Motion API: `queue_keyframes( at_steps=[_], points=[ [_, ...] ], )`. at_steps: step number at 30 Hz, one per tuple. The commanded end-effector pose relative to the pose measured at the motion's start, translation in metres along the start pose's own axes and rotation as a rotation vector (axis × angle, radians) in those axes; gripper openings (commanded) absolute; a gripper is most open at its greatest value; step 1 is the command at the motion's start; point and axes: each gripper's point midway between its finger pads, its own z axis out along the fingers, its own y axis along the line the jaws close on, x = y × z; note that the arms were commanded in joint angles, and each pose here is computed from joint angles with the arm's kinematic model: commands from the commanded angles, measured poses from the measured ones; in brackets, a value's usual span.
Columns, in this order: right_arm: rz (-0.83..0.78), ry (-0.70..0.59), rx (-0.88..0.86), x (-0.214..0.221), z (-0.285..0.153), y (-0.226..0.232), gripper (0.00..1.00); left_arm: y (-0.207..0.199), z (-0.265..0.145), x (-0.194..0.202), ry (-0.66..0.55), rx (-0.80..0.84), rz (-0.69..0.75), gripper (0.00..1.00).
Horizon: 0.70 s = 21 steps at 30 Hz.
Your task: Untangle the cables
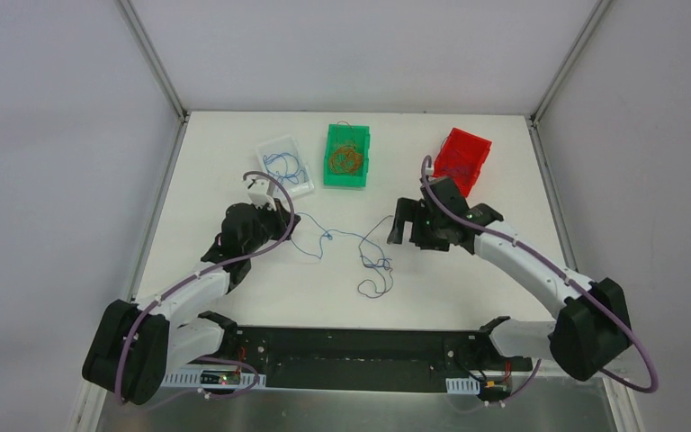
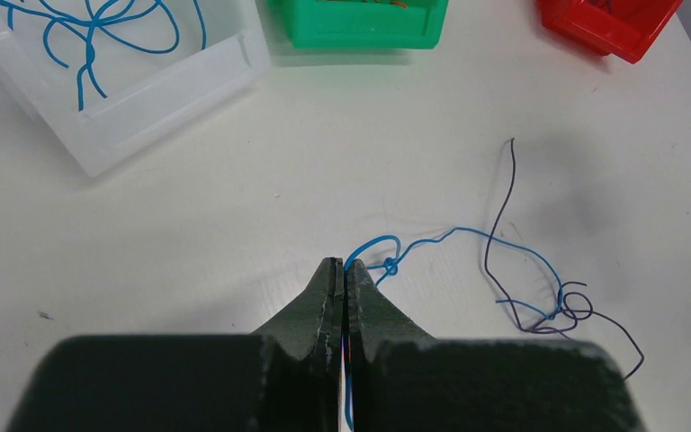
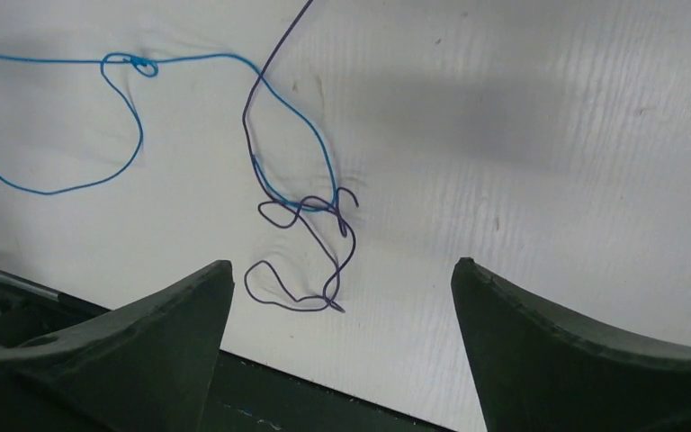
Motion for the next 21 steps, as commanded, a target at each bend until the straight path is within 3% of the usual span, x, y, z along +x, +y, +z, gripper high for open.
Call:
queue_keyframes(
  at_steps=[1,8,17,19,21],
  points=[
    [0.018,-0.072,0.032,0.01,-0.005,0.004,0.94,-0.016,0.004,-0.022,-0.044,0.064,0.021,0.0],
    [-0.122,-0.002,0.029,0.049,0.019,0.027,0.85,-0.018,0.005,-0.02,-0.035,0.078,0.021,0.0],
    [-0.386,0.073,0.156,0.081,0.048,0.037,0.93,-0.021,0.008,-0.02,-0.029,0.099,0.027,0.0],
    [-0.405,0.093,0.175,0.087,0.053,0.035,0.93,-0.021,0.007,-0.02,-0.03,0.099,0.029,0.0],
    [-0.421,0.11,0.192,0.094,0.058,0.032,0.86,-0.02,0.007,-0.02,-0.032,0.095,0.03,0.0]
  ],
)
